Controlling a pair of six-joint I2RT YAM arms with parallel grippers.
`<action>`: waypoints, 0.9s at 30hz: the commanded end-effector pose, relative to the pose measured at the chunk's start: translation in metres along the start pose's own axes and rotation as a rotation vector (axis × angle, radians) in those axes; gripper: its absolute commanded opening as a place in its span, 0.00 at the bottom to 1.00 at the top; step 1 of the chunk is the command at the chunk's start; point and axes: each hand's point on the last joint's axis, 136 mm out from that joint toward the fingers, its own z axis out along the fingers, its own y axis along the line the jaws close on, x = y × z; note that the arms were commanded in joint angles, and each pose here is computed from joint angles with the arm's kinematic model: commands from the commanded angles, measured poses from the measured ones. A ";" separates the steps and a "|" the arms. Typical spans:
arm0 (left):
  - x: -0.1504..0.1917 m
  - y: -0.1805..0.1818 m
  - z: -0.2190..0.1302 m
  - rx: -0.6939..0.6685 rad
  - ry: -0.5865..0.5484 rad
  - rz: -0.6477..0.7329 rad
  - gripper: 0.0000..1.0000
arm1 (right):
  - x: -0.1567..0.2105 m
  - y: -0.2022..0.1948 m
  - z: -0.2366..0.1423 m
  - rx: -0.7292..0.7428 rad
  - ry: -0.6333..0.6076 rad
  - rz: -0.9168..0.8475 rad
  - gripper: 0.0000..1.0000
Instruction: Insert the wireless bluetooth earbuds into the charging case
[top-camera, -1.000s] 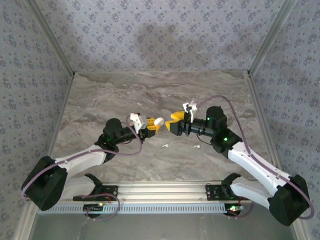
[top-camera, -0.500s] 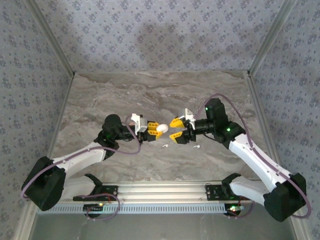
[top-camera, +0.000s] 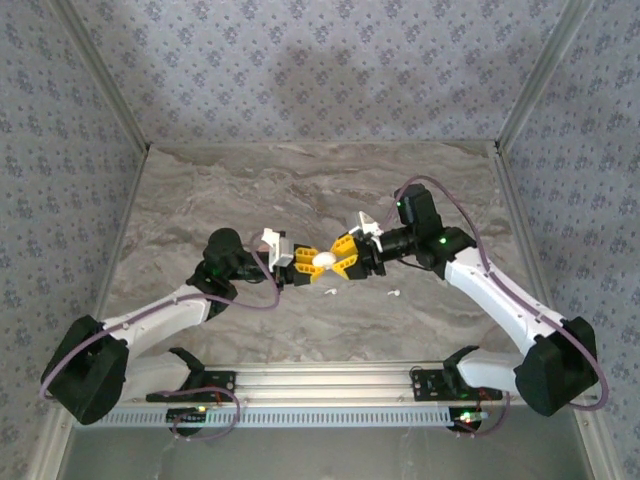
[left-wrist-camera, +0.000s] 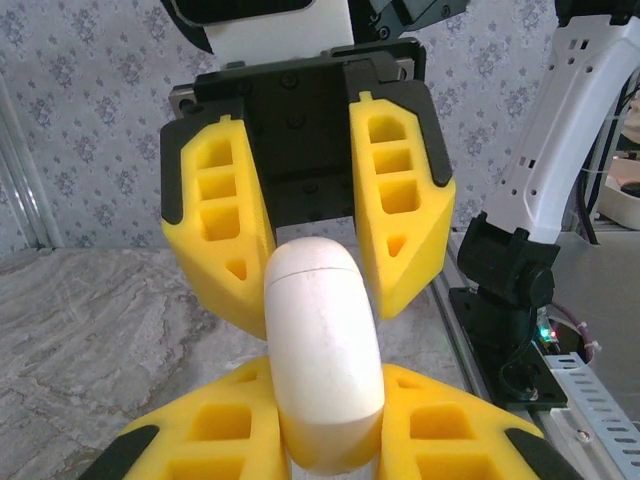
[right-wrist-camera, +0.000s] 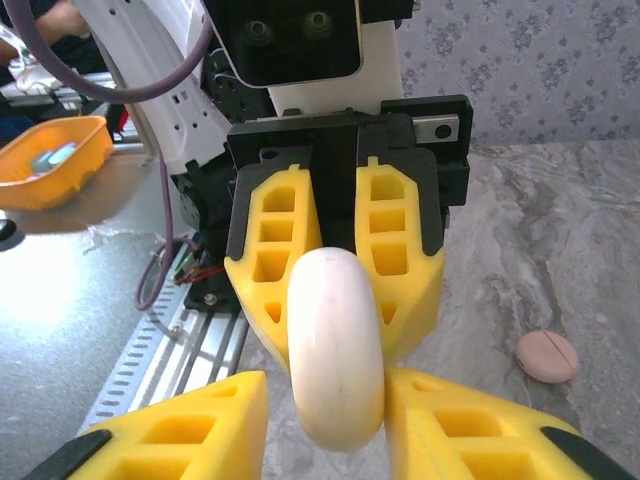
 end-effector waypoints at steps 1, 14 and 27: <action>-0.022 -0.003 -0.001 0.018 -0.038 0.057 0.17 | -0.009 0.009 0.003 -0.060 -0.017 -0.017 0.32; 0.001 0.012 -0.007 -0.105 0.091 0.081 0.40 | 0.012 0.005 -0.008 0.077 0.165 -0.048 0.12; 0.038 0.001 -0.006 -0.066 0.299 0.144 0.46 | 0.060 0.010 -0.008 0.160 0.576 -0.124 0.10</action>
